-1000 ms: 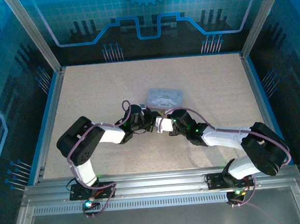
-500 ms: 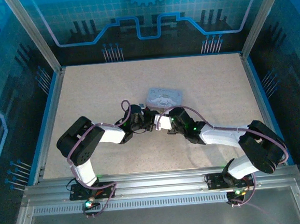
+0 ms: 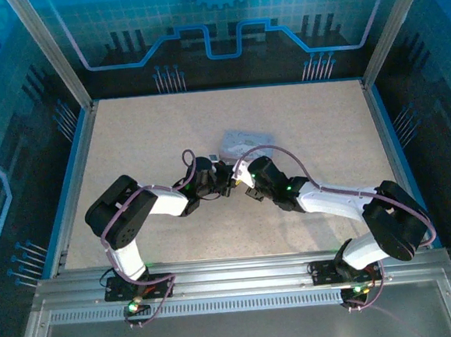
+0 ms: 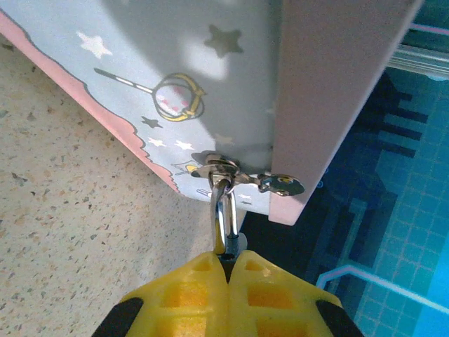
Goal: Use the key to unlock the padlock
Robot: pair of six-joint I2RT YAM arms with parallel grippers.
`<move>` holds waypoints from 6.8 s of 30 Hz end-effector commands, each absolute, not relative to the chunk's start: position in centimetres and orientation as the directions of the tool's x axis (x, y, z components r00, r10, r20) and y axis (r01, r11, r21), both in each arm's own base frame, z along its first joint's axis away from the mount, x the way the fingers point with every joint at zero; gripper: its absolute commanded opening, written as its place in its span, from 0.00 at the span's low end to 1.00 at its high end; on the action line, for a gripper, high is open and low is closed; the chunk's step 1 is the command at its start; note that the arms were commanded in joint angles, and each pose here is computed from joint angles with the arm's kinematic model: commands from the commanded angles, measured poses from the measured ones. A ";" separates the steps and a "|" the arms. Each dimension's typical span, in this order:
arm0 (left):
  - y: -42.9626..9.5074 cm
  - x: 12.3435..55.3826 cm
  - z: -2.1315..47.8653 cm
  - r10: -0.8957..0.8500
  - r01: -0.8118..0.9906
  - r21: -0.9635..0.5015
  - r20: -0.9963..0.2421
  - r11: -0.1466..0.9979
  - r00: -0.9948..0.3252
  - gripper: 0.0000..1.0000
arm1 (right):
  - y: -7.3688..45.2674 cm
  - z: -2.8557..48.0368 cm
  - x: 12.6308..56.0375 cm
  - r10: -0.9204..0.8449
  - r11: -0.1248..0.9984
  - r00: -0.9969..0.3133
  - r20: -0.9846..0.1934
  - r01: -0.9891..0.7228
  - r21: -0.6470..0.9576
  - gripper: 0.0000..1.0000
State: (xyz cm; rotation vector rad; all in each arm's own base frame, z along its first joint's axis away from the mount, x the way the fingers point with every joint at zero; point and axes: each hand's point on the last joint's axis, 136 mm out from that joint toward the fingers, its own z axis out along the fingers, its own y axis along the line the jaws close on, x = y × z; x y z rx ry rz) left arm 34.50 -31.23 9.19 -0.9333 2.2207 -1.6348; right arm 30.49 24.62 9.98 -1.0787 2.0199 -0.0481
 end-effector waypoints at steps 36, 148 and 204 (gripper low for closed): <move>-20.4 36.8 14.0 -0.384 -0.029 -0.618 -0.451 0.786 -0.806 0.88 | 23.0 4.2 26.7 0.084 0.736 -0.856 -0.510 -0.292 0.611 0.00; -20.7 37.4 5.5 -0.048 0.089 -0.366 -0.349 0.926 -0.936 0.85 | 25.3 5.4 32.7 0.126 0.471 -0.839 -0.530 -0.419 0.776 0.48; -20.0 37.0 4.9 -0.035 0.089 -0.333 -0.349 0.939 -0.936 0.85 | 21.4 6.2 34.6 0.264 0.560 -0.824 -0.501 -0.292 0.775 0.00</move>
